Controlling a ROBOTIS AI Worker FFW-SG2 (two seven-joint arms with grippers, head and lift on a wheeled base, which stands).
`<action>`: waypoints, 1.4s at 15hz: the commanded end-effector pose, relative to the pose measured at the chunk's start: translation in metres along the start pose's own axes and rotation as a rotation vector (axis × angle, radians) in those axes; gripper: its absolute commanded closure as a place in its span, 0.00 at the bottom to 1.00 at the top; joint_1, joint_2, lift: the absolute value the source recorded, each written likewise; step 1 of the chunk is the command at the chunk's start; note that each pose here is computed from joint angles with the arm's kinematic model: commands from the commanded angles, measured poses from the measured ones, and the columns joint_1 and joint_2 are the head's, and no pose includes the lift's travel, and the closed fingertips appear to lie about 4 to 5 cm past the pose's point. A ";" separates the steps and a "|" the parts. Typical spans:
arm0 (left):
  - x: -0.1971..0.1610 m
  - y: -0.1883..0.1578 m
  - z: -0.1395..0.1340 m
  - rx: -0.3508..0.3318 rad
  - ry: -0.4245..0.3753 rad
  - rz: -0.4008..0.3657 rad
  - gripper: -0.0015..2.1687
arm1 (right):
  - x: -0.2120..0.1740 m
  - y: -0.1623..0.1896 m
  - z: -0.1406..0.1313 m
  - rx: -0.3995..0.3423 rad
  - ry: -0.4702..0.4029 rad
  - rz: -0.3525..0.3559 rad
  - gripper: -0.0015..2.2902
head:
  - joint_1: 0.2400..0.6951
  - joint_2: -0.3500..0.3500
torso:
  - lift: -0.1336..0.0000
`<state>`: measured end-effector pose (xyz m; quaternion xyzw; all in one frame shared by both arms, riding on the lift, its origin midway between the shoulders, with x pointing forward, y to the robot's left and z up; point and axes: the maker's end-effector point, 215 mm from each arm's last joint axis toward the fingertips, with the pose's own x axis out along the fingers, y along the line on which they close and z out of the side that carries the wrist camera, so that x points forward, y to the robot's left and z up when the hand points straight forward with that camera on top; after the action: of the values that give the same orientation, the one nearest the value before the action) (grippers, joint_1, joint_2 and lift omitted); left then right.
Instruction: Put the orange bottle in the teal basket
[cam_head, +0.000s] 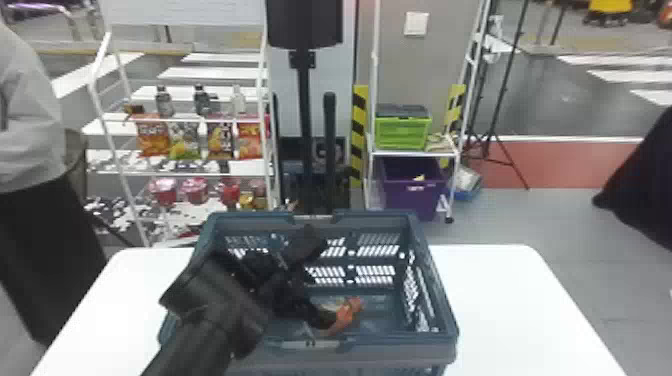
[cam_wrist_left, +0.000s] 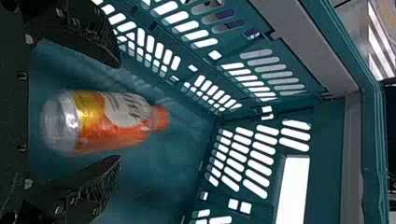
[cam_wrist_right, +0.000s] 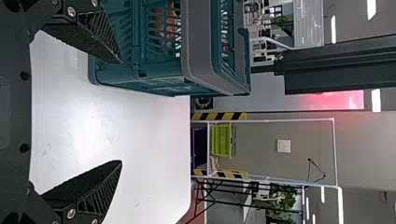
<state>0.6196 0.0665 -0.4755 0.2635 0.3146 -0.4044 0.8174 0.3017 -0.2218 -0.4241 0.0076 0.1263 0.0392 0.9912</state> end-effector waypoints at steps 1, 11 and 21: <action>-0.002 0.000 0.005 -0.006 -0.014 0.011 0.08 | 0.000 0.000 0.000 0.001 0.001 -0.001 0.06 | 0.57 0.50 | 1.00; -0.111 0.049 0.053 -0.191 -0.276 0.159 0.08 | 0.000 0.000 -0.001 0.001 0.001 -0.001 0.06 | 0.57 0.50 | 1.00; -0.287 0.026 -0.040 -0.529 -0.494 0.397 0.09 | 0.001 0.001 0.011 -0.017 -0.018 0.039 0.06 | 0.57 0.50 | 1.00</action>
<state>0.5174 0.2395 -0.2889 0.0033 0.1493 -0.2033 0.9677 0.3057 -0.2213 -0.4145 0.0028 0.1176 0.0545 0.9916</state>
